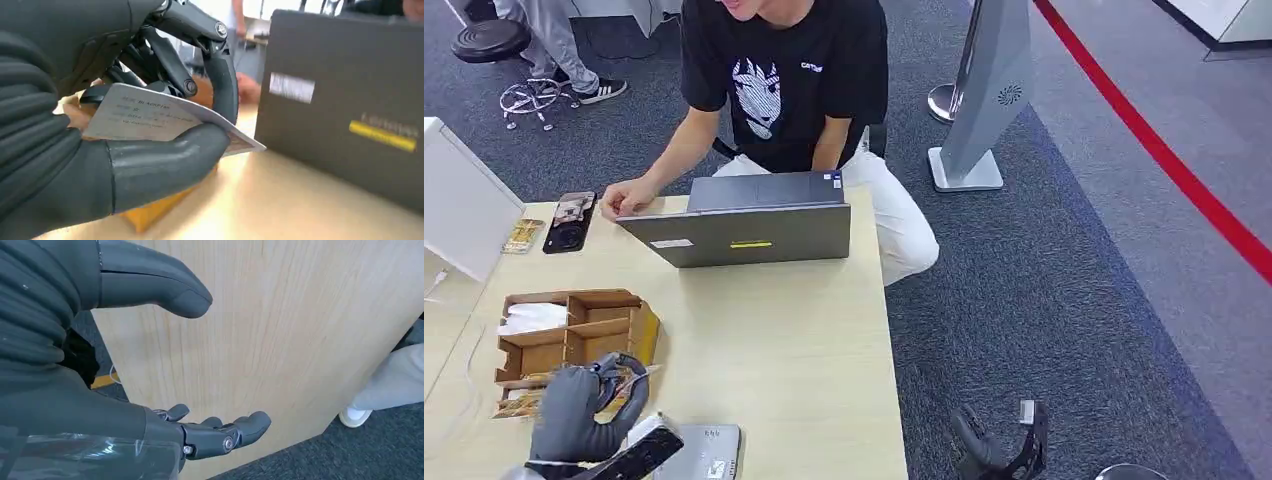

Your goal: Pass the card to the sensor for recognition and then transmit it.

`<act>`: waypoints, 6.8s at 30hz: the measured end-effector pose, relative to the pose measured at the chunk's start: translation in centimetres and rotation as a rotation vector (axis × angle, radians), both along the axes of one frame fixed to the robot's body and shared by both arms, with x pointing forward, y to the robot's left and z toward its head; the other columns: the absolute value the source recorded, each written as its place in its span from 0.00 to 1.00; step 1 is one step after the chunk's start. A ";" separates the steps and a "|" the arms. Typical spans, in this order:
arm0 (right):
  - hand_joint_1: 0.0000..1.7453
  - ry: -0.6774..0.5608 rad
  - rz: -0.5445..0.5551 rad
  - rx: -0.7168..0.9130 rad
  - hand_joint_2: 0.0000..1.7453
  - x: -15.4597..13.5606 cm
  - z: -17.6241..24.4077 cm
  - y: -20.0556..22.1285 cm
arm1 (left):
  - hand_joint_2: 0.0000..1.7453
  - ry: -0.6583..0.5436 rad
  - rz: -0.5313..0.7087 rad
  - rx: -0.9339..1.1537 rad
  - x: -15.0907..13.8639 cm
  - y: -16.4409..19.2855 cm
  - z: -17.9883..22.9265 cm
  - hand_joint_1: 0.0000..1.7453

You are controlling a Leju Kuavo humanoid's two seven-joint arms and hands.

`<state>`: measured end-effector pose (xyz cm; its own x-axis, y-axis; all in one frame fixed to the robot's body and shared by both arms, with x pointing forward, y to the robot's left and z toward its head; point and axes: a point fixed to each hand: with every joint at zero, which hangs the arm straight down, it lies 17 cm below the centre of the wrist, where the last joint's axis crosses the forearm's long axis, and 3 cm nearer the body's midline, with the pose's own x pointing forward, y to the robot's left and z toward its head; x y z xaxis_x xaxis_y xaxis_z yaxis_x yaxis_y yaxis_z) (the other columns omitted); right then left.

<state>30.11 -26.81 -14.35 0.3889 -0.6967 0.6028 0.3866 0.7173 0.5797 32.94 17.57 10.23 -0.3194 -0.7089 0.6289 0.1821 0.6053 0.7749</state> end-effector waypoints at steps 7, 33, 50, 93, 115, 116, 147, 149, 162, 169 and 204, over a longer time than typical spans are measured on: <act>0.00 0.003 -0.009 0.012 1.00 0.2 0.1 0.0 | 1.00 0.134 -0.068 -0.039 -2.6 -3.8 -3.6 1.00; 0.00 -0.022 0.018 0.022 1.00 1.8 0.9 1.4 | 1.00 0.398 -0.145 0.041 -6.4 -6.2 -10.4 1.00; 0.00 0.000 0.028 -0.003 1.00 -0.1 -0.2 1.4 | 1.00 -0.300 0.128 0.135 2.3 2.8 5.5 1.00; 0.00 0.016 0.072 0.015 1.00 -1.1 -0.8 2.4 | 1.00 -0.243 0.173 0.151 7.1 11.5 7.6 0.00; 0.00 -0.012 0.093 -0.006 1.00 0.0 0.1 2.4 | 1.00 -0.019 0.005 0.639 1.3 7.9 -3.3 0.00; 0.00 -0.011 0.092 -0.007 1.00 0.0 0.1 2.4 | 1.00 -0.022 0.019 0.650 1.4 8.2 -3.4 0.00; 0.00 0.006 0.098 -0.030 1.00 0.1 -0.1 2.3 | 1.00 -0.051 0.117 0.710 2.5 11.9 -6.3 0.00; 0.00 0.005 0.097 -0.031 1.00 0.2 -0.1 2.3 | 1.00 -0.043 0.121 0.709 2.6 12.0 -6.4 1.00; 0.00 0.000 0.098 -0.032 1.00 0.2 0.1 2.3 | 1.00 -0.003 0.123 0.696 2.4 12.3 -7.2 1.00; 0.00 0.002 0.101 -0.036 1.00 0.0 0.0 2.3 | 1.00 -0.065 0.153 0.669 3.1 12.5 -5.5 1.00; 0.00 -0.001 0.132 -0.048 1.00 -1.1 -0.4 2.9 | 1.00 -0.543 0.441 0.562 12.2 22.5 17.3 0.00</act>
